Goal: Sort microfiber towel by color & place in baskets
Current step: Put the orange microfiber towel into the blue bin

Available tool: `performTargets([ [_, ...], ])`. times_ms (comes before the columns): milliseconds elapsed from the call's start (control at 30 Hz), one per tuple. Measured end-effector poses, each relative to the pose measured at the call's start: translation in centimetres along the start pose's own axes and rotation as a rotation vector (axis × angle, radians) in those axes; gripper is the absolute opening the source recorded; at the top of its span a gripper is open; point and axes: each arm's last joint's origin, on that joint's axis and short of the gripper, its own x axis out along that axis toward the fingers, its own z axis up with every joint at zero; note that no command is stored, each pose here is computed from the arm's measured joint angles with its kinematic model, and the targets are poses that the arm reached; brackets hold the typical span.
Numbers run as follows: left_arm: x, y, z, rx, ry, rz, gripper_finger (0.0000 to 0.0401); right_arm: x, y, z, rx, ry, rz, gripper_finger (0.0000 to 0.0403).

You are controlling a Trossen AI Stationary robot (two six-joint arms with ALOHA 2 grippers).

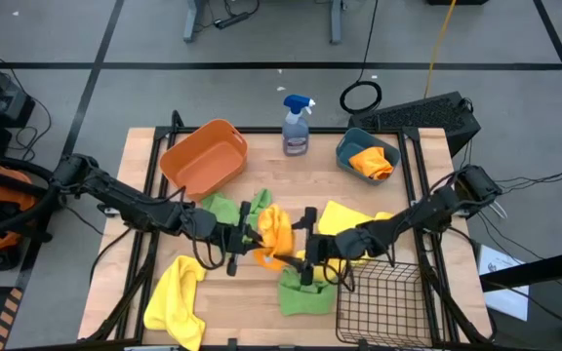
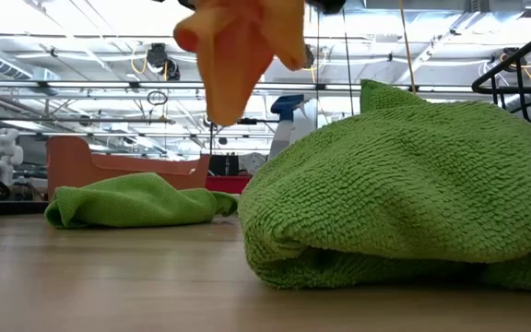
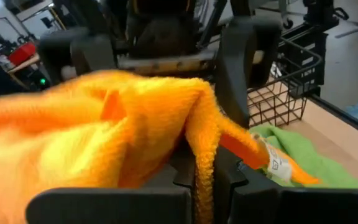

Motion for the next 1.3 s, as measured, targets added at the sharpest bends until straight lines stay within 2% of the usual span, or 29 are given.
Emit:
performTargets([
  [100, 0.0, 0.0, 0.1, 0.018, -0.009, -0.003, 0.0018, 0.2, -0.4, -0.5, 0.014, 0.038, -0.01, 0.0297],
  [200, 0.0, 0.1, 0.2, 0.017, -0.022, 0.002, 0.0018, 0.3, -0.5, -0.5, 0.023, 0.034, -0.014, 0.0255],
  [500, 0.0, 0.2, 0.8, -0.018, -0.093, 0.006, 0.0025, 0.3, -0.5, -0.5, 0.053, 0.026, 0.035, 0.0043],
  [567, -0.1, 0.2, 0.9, -0.04, -0.107, -0.007, 0.0042, 0.3, -0.5, -0.4, 0.053, 0.024, 0.035, 0.0014],
  [833, -0.1, 0.2, 0.8, -0.057, -0.089, 0.002, 0.0174, 0.2, -0.7, -0.4, 0.044, 0.042, 0.003, 0.0009],
  [1000, -0.8, 0.0, 0.8, -0.064, -0.009, 0.084, 0.024, -0.9, -1.0, 0.1, 0.049, 0.107, -0.047, 0.0006],
  [1133, -1.7, -0.3, 0.7, -0.043, 0.069, 0.127, 0.0266, -2.4, -1.4, 0.9, 0.064, 0.151, -0.077, 0.0006],
  [1300, -2.4, -0.7, 0.7, -0.04, 0.124, 0.154, 0.0269, -4.3, -2.8, 1.8, 0.036, 0.218, -0.167, 0.0006],
])
